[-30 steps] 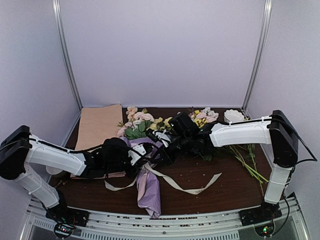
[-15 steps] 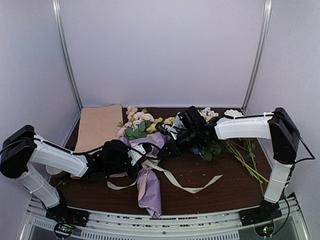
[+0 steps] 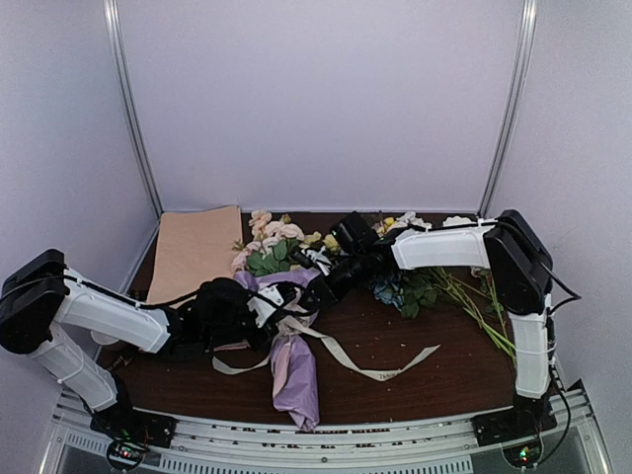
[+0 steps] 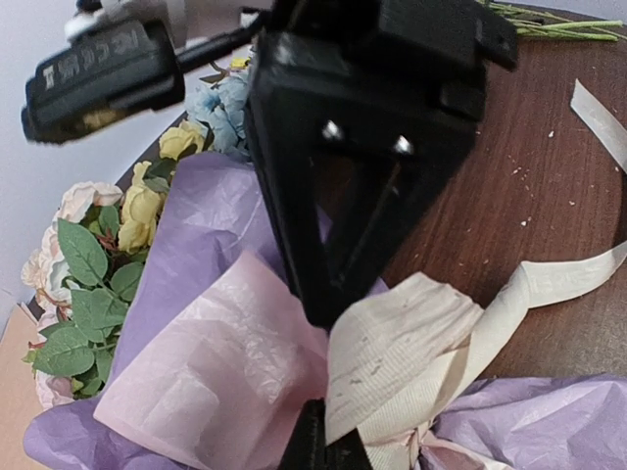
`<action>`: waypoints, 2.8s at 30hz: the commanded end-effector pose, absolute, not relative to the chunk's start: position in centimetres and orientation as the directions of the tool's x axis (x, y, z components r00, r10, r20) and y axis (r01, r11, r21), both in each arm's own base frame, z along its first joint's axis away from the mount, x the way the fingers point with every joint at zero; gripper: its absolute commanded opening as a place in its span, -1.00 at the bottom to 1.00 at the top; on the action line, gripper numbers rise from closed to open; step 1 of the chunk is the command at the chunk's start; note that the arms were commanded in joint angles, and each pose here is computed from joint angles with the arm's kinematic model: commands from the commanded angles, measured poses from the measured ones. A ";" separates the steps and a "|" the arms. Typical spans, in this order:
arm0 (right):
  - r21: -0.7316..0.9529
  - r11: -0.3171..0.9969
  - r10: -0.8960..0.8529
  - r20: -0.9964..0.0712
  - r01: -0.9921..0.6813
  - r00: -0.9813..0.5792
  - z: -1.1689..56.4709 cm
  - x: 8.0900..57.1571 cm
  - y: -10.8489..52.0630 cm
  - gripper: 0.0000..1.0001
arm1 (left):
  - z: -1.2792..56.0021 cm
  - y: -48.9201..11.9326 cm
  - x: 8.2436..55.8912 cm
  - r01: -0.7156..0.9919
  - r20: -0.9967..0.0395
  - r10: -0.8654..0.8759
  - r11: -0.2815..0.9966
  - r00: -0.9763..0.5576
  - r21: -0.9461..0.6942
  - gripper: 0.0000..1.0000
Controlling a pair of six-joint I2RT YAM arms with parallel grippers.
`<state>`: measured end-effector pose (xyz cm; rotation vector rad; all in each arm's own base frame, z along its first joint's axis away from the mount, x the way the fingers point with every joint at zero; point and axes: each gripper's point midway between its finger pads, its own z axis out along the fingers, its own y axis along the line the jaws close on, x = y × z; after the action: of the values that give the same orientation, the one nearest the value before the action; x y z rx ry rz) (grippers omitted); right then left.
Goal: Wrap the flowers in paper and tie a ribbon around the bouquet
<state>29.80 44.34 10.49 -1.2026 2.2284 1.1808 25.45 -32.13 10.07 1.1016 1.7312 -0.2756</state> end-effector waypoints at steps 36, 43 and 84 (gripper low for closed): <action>0.559 0.184 -0.583 -0.600 -0.808 -0.548 9.1 25.5 46.4 -1.00 | 11.9 -31.9 25.7 0.755 -0.879 0.473 0.594 -0.049 0.278 -1.00; 0.533 0.194 -0.570 -0.622 -0.824 -0.537 10.2 26.0 46.4 -1.00 | 11.6 -31.9 25.1 0.783 -0.851 0.515 0.571 -0.106 0.247 0.03; 0.428 0.286 -0.521 -0.682 -0.858 -0.513 13.0 28.3 45.9 -1.00 | 5.3 -25.0 23.7 0.660 -0.581 0.598 0.739 -0.552 0.134 -1.00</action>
<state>26.82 46.17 11.05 -1.2911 2.1796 1.1808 23.74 -25.12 3.69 1.0165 2.2946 -0.0927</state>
